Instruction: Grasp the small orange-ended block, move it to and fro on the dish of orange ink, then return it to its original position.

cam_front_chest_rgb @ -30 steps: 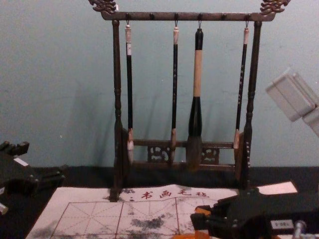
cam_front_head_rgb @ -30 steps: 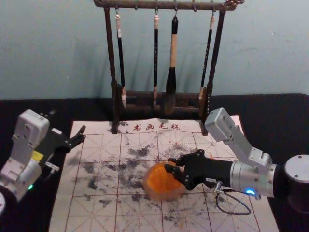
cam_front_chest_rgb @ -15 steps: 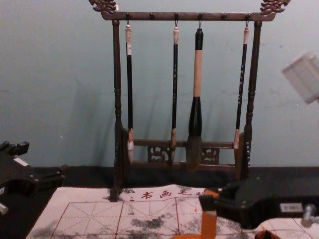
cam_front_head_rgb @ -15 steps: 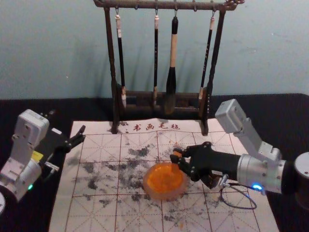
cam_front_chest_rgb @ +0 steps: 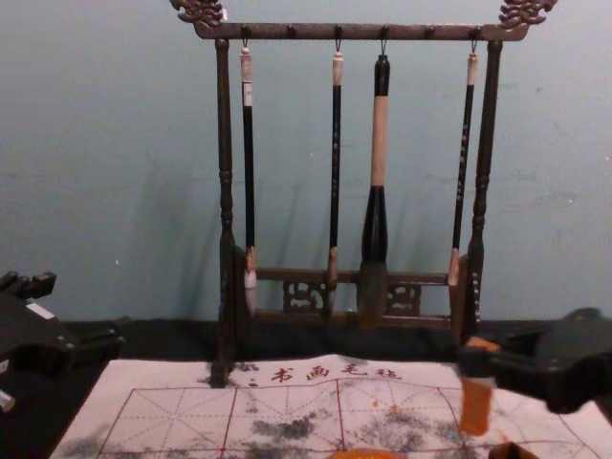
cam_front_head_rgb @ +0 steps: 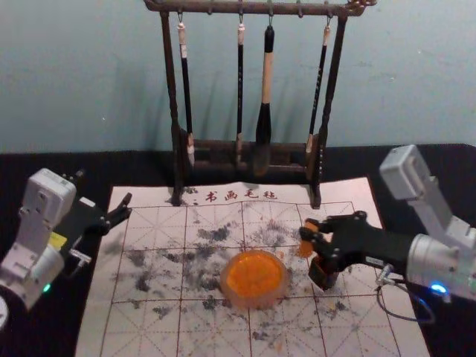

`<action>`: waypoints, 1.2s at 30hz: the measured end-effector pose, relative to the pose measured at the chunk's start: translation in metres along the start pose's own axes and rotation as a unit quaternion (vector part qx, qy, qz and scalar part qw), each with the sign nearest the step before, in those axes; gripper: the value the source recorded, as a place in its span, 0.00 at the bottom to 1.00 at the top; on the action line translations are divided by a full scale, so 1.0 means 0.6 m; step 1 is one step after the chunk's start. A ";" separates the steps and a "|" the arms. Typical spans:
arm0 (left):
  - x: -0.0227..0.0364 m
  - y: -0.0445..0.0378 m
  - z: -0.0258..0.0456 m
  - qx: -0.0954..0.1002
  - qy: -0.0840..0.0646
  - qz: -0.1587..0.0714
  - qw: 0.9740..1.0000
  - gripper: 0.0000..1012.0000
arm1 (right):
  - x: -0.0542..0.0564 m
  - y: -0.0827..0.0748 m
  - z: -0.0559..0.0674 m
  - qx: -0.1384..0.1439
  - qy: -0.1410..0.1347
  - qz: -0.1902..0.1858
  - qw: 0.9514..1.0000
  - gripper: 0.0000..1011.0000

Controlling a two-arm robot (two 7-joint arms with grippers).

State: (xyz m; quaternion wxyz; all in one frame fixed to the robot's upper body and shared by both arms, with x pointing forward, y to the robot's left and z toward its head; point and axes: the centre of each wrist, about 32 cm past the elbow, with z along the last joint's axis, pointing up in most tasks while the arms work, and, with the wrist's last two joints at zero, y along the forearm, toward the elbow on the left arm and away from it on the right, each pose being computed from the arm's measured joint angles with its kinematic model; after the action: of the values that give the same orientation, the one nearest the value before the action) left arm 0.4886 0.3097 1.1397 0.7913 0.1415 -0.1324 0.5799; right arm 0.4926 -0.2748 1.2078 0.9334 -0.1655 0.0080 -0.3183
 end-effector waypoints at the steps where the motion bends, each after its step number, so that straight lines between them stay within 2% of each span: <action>1: 0.0000 0.000 0.000 0.000 0.000 0.000 1.000 0.99 | 0.000 -0.004 -0.001 0.000 0.000 -0.003 1.000 0.08; 8: 0.0000 0.000 0.000 0.000 0.000 0.000 1.000 0.99 | -0.003 -0.038 -0.008 -0.004 0.006 -0.023 1.000 0.08; 13: 0.0000 0.000 0.000 0.000 0.000 0.000 1.000 0.99 | -0.006 -0.048 -0.015 -0.010 0.013 -0.029 0.999 0.08; 24: 0.0000 0.000 0.000 0.000 0.000 0.000 1.000 0.99 | -0.006 -0.049 -0.028 -0.021 0.025 -0.034 0.999 0.08; 36: 0.0000 0.000 0.000 0.000 0.000 0.000 1.000 0.99 | 0.000 -0.035 -0.039 -0.030 0.034 -0.039 0.998 0.08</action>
State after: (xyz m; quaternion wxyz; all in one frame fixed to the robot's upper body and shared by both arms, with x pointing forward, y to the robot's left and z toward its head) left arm 0.4886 0.3097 1.1398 0.7913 0.1415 -0.1324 0.5799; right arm 0.4772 -0.2974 1.1920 0.9142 -0.1828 0.0426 -0.3591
